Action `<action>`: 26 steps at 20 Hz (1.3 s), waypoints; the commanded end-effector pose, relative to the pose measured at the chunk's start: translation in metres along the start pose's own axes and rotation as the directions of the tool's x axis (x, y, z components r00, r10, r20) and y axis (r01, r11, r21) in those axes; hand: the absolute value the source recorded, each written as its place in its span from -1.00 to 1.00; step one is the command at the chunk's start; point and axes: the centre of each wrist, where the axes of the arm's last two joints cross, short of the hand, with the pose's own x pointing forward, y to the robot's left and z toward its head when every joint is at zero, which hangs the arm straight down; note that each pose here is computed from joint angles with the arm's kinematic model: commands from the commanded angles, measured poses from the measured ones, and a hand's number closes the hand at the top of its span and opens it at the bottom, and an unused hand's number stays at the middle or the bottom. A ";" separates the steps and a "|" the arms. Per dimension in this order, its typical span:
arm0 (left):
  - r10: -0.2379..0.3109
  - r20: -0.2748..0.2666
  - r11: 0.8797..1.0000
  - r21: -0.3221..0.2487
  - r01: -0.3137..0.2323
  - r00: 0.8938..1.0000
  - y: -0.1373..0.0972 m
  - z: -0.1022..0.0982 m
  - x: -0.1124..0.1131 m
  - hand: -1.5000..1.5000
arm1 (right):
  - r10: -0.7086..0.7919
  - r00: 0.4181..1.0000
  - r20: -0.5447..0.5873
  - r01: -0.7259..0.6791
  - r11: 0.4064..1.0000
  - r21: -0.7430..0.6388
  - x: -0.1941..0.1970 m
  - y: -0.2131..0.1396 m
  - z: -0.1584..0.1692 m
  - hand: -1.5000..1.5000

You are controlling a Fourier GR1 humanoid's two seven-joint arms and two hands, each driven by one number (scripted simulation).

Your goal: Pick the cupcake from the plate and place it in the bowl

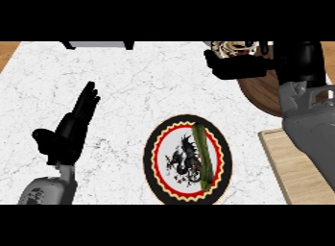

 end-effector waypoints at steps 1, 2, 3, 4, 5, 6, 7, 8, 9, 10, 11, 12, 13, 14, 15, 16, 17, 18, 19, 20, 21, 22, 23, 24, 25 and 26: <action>0.016 -0.015 1.000 -0.014 -0.016 1.000 0.006 -0.001 0.000 0.00 | 0.113 0.992 -0.048 -0.114 0.993 -0.015 -0.010 -0.018 -0.032 1.00; -0.003 0.011 1.000 -0.003 0.003 1.000 0.000 -0.004 -0.011 0.00 | 0.199 0.978 -0.064 -0.202 0.979 -0.035 -0.028 -0.010 -0.028 1.00; -0.001 0.005 1.000 0.005 0.001 1.000 -0.006 -0.007 0.005 0.00 | 0.183 0.979 -0.095 -0.187 0.982 -0.038 -0.032 -0.022 -0.035 1.00; 0.007 -0.024 1.000 -0.018 -0.007 1.000 0.005 -0.001 -0.011 0.00 | 0.215 0.973 -0.089 -0.218 0.976 -0.027 -0.044 -0.005 -0.036 1.00; 0.010 -0.008 1.000 0.008 -0.010 1.000 0.010 -0.006 -0.003 0.00 | 0.249 0.963 -0.108 -0.252 0.968 -0.014 -0.051 -0.013 -0.044 1.00; -0.001 0.011 1.000 -0.019 0.002 1.000 -0.009 0.001 0.000 0.00 | 0.343 0.934 -0.104 -0.346 0.938 -0.017 -0.056 0.001 -0.041 1.00; 0.017 0.022 1.000 -0.016 -0.017 1.000 -0.001 -0.008 0.000 0.00 | 0.358 0.928 -0.105 -0.361 0.932 -0.009 -0.071 -0.022 -0.056 1.00; 0.010 -0.004 1.000 -0.016 -0.010 1.000 -0.022 -0.004 0.002 0.00 | 0.350 0.932 -0.098 -0.353 0.936 -0.017 -0.086 -0.017 -0.056 1.00; -0.011 -0.003 1.000 -0.023 0.011 1.000 -0.006 0.001 -0.017 0.00 | 0.349 0.931 -0.109 -0.353 0.935 -0.017 -0.077 -0.025 -0.070 1.00; -0.012 0.003 1.000 -0.017 0.012 1.000 -0.004 0.005 -0.007 0.00 | 0.377 0.915 -0.140 -0.386 0.922 -0.036 -0.079 -0.016 -0.071 1.00; 0.006 -0.005 1.000 -0.014 -0.006 1.000 0.005 -0.005 0.000 0.00 | 0.379 0.913 -0.150 -0.385 0.923 -0.008 -0.099 -0.002 -0.066 1.00; 0.011 -0.002 1.000 -0.028 -0.011 1.000 -0.008 -0.005 -0.018 0.00 | 0.376 0.915 -0.145 -0.386 0.921 -0.049 -0.107 0.000 -0.076 1.00; 0.002 0.000 1.000 -0.023 -0.002 1.000 -0.008 0.006 -0.018 0.00 | 0.373 0.914 -0.163 -0.383 0.923 -0.038 -0.136 -0.011 -0.067 1.00; -0.001 0.003 1.000 -0.022 0.001 1.000 -0.007 0.010 -0.007 0.00 | 0.360 0.915 -0.183 -0.373 0.927 -0.041 -0.141 -0.015 -0.073 1.00; 0.008 -0.003 1.000 -0.013 -0.008 1.000 -0.004 -0.005 -0.006 0.00 | 0.366 0.912 -0.186 -0.377 0.926 -0.029 -0.145 -0.020 -0.076 1.00; -0.014 0.006 1.000 -0.011 0.014 1.000 -0.034 -0.003 -0.001 0.00 | 0.395 0.901 -0.178 -0.404 0.915 -0.017 -0.162 -0.006 -0.062 1.00; -0.005 0.016 1.000 -0.015 0.005 1.000 -0.010 -0.007 0.000 0.00 | 0.404 0.892 -0.203 -0.417 0.908 -0.027 -0.169 -0.030 -0.073 1.00; 0.012 0.015 1.000 -0.017 -0.012 1.000 -0.006 0.003 -0.016 0.00 | 0.413 0.889 -0.200 -0.427 0.904 -0.032 -0.183 -0.022 -0.069 1.00; 0.008 0.017 1.000 -0.016 -0.008 1.000 -0.010 -0.008 0.001 0.00 | 0.425 0.884 -0.197 -0.435 0.901 -0.009 -0.193 -0.009 -0.065 1.00; -0.015 -0.003 1.000 -0.010 0.015 1.000 -0.002 -0.005 -0.007 0.00 | 0.427 0.879 -0.212 -0.441 0.897 -0.019 -0.194 -0.007 -0.070 1.00; 0.008 0.015 1.000 -0.007 -0.008 1.000 -0.006 -0.006 -0.001 0.00 | 0.418 0.880 -0.226 -0.432 0.902 -0.012 -0.211 -0.009 -0.062 1.00; 0.010 0.009 1.000 -0.027 -0.010 1.000 -0.010 -0.013 -0.007 0.00 | 0.404 0.883 -0.239 -0.420 0.907 -0.020 -0.217 -0.029 -0.072 1.00; 0.018 0.021 0.998 -0.053 -0.016 1.000 -0.027 0.001 0.000 0.00 | 0.430 0.866 -0.255 -0.443 0.896 0.006 -0.224 -0.032 -0.071 1.00; 0.019 -0.004 0.999 -0.027 -0.019 1.000 0.004 -0.019 0.006 0.00 | 0.435 0.862 -0.261 -0.444 0.896 0.026 -0.234 -0.020 -0.061 1.00; 0.011 -0.003 1.000 -0.019 -0.011 1.000 -0.011 -0.009 -0.011 0.00 | 0.399 0.884 -0.246 -0.389 0.917 0.088 -0.232 -0.012 -0.060 1.00; 0.006 0.020 1.000 -0.022 -0.005 1.000 -0.014 -0.017 -0.001 0.00 | 0.379 0.884 -0.272 -0.359 0.925 0.122 -0.255 -0.020 -0.047 1.00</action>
